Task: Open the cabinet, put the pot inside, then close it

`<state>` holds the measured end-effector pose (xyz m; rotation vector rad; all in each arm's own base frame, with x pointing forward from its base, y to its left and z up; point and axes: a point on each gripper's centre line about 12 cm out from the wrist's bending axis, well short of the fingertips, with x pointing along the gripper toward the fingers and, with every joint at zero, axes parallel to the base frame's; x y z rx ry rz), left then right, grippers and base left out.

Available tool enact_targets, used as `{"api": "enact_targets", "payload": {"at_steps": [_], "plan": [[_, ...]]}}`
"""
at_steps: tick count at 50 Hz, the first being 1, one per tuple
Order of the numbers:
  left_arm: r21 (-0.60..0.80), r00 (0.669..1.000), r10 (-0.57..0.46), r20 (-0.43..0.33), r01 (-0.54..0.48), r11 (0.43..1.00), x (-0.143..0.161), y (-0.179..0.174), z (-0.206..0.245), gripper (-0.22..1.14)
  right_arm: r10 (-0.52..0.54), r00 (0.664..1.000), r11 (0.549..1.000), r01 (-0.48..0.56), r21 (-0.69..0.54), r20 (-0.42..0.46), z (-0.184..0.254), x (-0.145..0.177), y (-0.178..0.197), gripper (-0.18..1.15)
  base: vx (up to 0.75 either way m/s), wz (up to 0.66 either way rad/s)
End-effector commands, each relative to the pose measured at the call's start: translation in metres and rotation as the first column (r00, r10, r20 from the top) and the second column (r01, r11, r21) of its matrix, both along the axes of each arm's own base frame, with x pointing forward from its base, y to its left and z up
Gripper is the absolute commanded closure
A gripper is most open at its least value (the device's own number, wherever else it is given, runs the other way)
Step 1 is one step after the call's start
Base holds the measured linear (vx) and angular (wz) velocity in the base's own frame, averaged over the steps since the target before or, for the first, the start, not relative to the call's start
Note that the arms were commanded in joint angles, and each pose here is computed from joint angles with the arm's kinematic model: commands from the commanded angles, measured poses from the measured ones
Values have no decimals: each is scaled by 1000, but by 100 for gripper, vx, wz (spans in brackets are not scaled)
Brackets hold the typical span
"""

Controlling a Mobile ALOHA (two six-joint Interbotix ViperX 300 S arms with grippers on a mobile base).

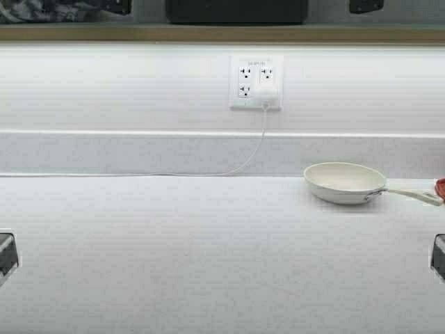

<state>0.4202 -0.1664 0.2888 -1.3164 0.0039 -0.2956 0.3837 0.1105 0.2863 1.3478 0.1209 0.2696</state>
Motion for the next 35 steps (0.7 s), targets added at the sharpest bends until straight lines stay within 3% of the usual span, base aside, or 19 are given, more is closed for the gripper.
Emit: {"api": "enact_targets", "payload": {"at_steps": [1, 19, 35], "plan": [[-27, 997, -56, 44, 58, 998, -15, -27, 14, -13, 10, 998, 1000, -11, 14, 61, 18, -1, 5, -5, 1, 1], [-53, 999, -23, 42, 25, 998, -22, -17, 9, -11, -8, 998, 1000, 7, 13, 61, 14, -11, -4, -4, 0, 0], [-74, 998, 24, 53, -20, 997, -55, 7, 0, -11, -10, 998, 1000, 10, 9, 54, 11, -36, -12, -4, 0, 0]]}}
